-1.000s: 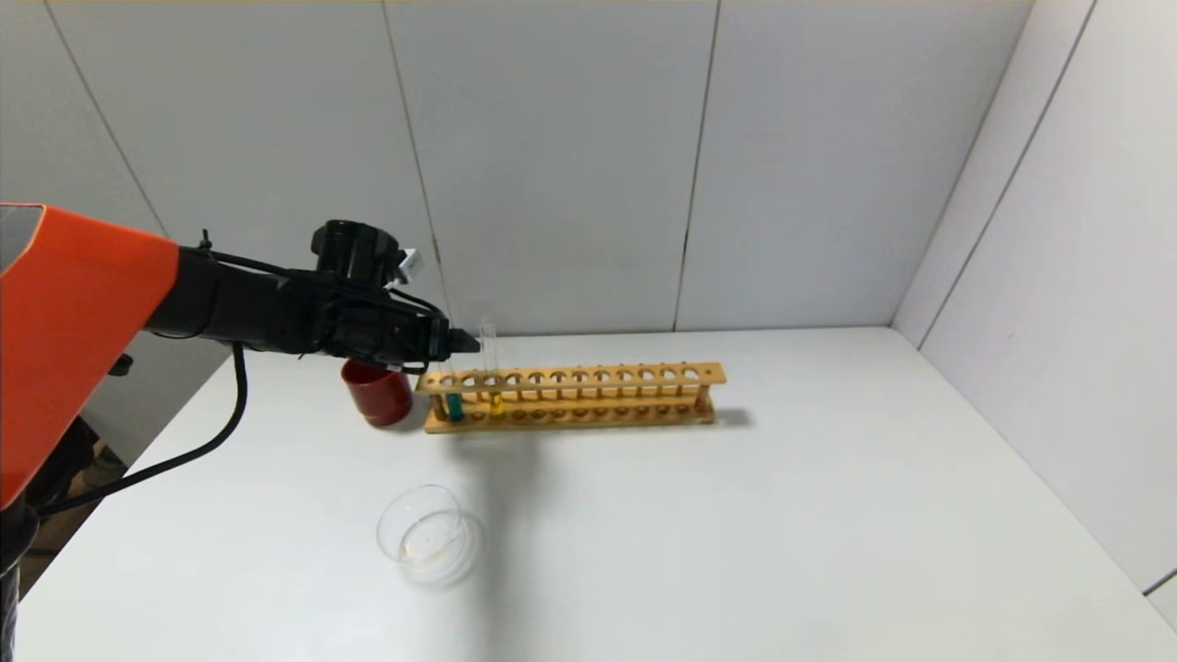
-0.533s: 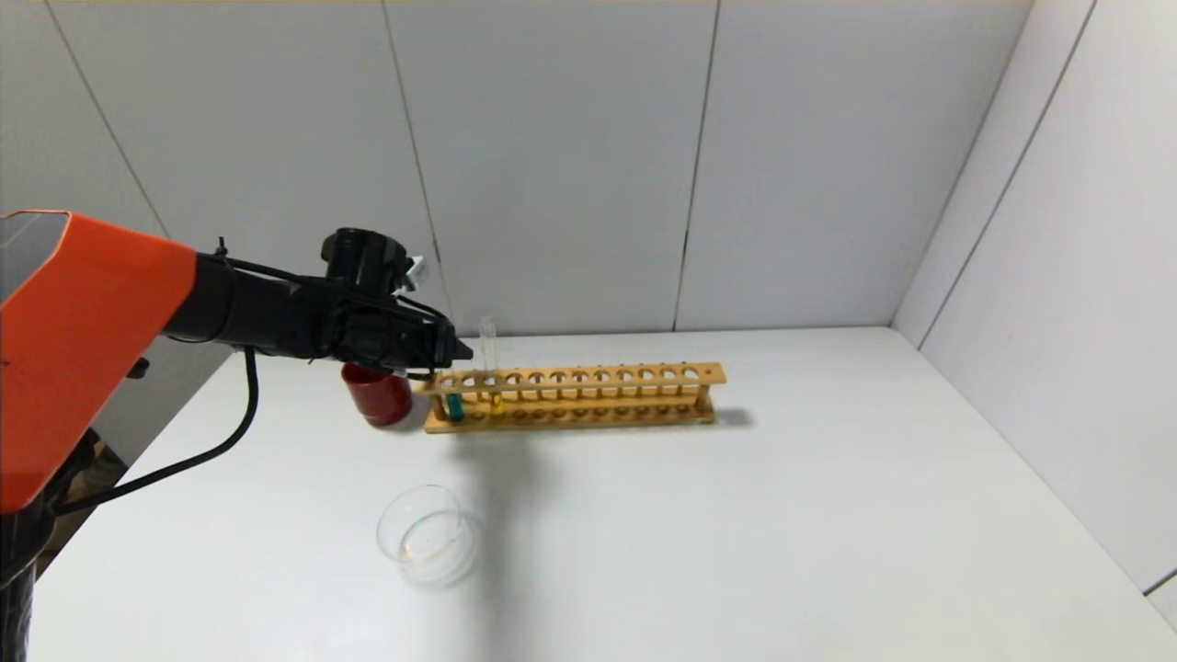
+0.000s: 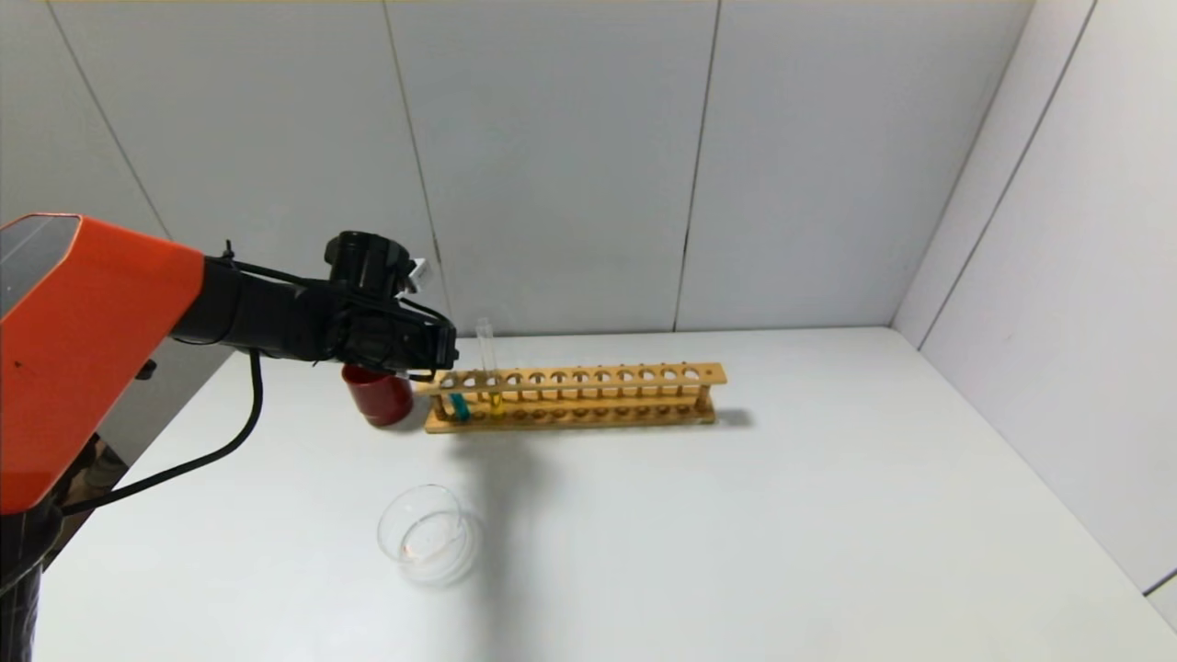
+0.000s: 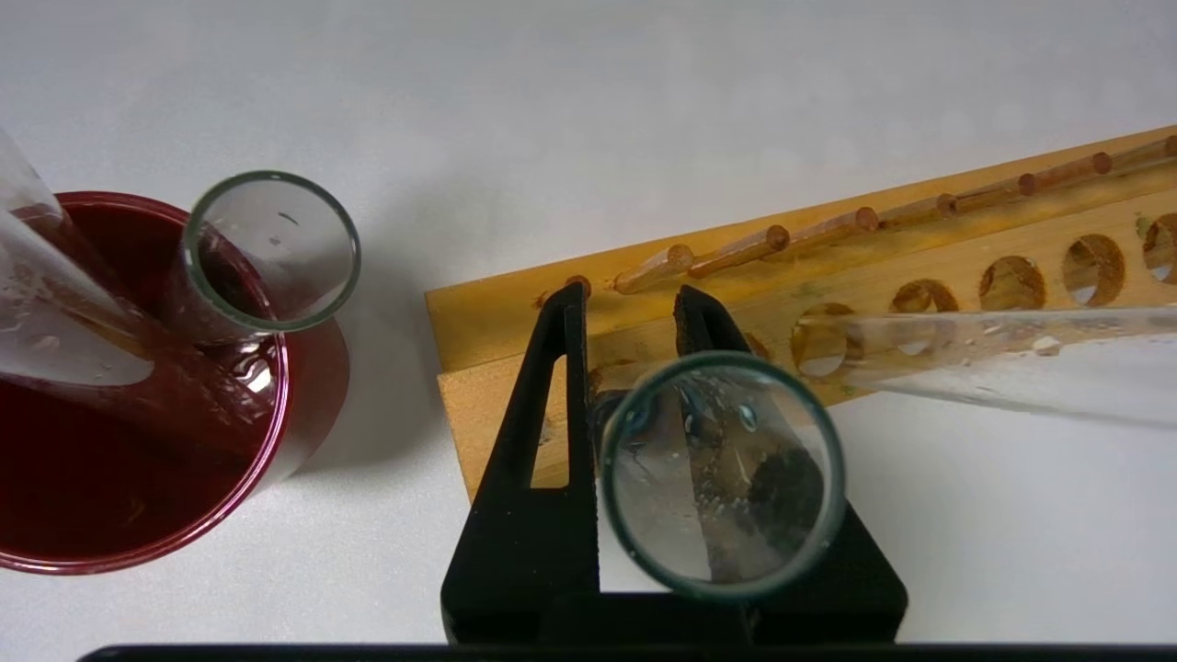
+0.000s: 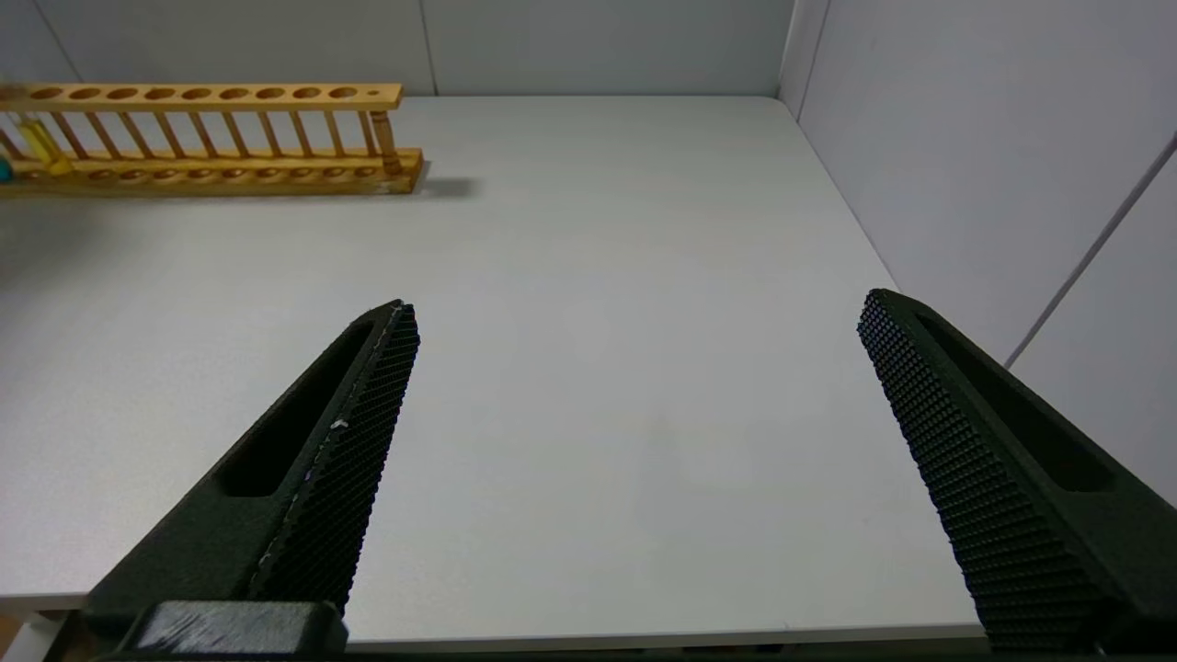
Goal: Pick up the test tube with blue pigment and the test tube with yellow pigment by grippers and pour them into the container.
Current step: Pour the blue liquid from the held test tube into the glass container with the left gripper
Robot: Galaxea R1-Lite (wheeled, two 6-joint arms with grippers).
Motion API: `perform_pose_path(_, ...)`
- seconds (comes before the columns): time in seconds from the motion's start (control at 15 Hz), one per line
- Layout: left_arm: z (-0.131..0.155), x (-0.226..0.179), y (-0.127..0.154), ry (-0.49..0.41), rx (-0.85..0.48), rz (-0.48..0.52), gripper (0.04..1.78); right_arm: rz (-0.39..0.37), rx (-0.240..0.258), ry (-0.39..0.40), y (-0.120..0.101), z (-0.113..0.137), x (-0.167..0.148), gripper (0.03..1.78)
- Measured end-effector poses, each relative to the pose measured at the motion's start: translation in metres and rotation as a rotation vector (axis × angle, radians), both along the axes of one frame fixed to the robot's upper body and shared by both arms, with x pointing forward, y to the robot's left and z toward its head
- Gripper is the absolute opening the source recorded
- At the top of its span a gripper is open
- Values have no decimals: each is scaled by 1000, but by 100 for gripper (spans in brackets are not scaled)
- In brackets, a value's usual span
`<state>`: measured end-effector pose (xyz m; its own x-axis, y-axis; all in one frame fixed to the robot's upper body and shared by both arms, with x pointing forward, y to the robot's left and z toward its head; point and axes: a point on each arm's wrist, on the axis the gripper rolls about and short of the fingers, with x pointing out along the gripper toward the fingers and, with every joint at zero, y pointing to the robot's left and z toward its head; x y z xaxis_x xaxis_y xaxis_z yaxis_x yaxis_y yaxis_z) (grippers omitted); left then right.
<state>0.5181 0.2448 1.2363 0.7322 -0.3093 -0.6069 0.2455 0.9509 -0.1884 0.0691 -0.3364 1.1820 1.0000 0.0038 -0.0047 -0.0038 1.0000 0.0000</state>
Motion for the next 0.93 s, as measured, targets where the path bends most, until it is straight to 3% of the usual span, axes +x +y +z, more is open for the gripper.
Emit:
perform_pose_path(0.27,20,-4,1,-46,16,26,34,0,0,0,0,0,0,175)
perform_pose_path(0.93,132,-69,15,-328,64,-19,34,0,0,0,0,0,0,175)
